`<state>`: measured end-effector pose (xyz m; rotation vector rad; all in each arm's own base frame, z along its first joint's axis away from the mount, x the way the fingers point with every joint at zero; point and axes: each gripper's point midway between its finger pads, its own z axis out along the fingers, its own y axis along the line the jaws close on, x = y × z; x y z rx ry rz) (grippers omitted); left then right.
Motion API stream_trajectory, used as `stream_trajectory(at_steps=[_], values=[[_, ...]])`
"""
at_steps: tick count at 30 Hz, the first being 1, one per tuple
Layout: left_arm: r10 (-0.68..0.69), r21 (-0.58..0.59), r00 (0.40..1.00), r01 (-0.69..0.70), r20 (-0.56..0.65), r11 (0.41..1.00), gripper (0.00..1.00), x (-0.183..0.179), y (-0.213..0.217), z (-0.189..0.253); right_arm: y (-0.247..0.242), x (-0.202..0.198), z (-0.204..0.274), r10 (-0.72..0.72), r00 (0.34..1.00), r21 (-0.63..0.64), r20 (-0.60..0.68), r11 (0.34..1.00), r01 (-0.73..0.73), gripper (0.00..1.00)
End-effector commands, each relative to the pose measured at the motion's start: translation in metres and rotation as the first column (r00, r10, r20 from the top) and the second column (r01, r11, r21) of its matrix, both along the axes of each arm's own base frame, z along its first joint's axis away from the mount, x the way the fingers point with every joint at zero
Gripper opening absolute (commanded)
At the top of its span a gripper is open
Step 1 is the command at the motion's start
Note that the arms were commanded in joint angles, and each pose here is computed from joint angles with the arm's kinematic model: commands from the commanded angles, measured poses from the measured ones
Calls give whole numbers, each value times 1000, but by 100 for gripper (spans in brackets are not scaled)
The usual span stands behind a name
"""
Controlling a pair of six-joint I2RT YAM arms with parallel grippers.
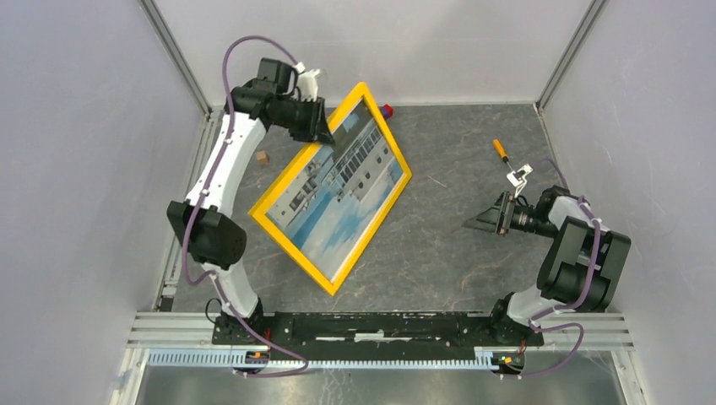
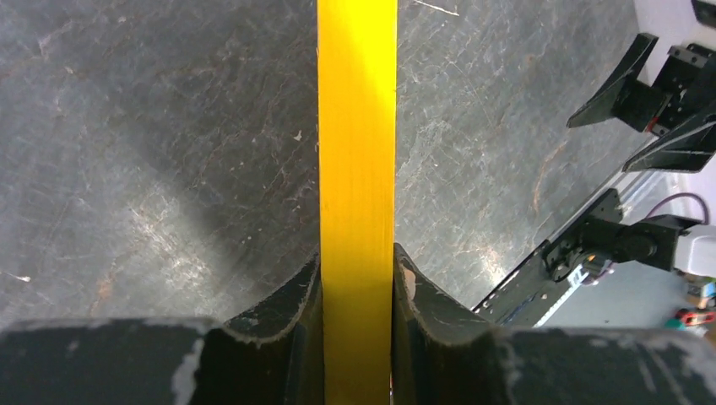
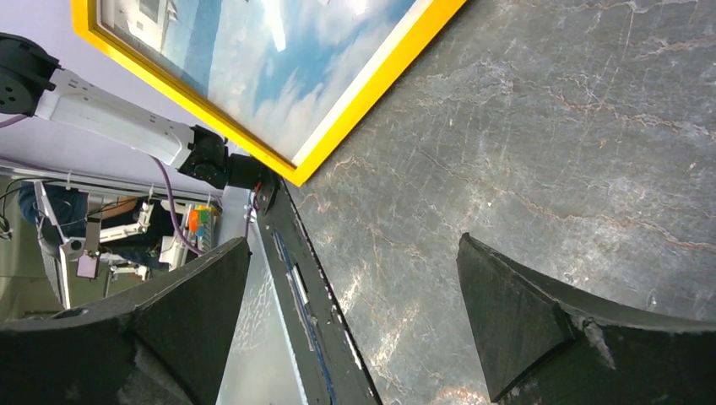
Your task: Take the photo out of the frame
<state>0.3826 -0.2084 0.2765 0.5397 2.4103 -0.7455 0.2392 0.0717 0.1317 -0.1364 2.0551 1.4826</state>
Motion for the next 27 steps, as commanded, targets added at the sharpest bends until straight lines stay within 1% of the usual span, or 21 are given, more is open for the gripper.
stream_trajectory(at_steps=[1,8,11,14,16,18,20,23,27], values=[[105,-85,994,-105,-6,991,2,8,13,-12,-3,0,-4,8,1000,-26,5,1000,-8,98],[314,-174,945,-326,-92,929,2,2,50,-66,-2,-3,-18,20,999,-24,-28,999,-21,98],[360,-182,918,-387,-165,904,2,-9,57,-97,1,-5,-22,37,998,-15,-46,999,-38,98],[394,-179,894,-432,-216,884,2,-19,62,-126,6,-8,-27,77,996,-37,-49,996,-79,98],[418,-166,873,-464,-250,870,2,-26,66,-145,10,-8,-34,88,994,-77,-69,993,-94,97],[435,-141,857,-483,-277,864,2,-32,70,-164,11,-8,-51,68,992,-151,-103,985,-83,97],[452,-119,843,-501,-291,857,2,-37,77,-180,11,-4,-65,34,996,-248,-87,967,-55,98],[480,-88,823,-526,-303,846,2,-39,87,-205,19,0,-78,42,998,-355,-56,933,-59,98],[481,-85,808,-536,-340,840,2,-40,86,-232,32,14,-83,41,999,-424,-34,904,-51,98]])
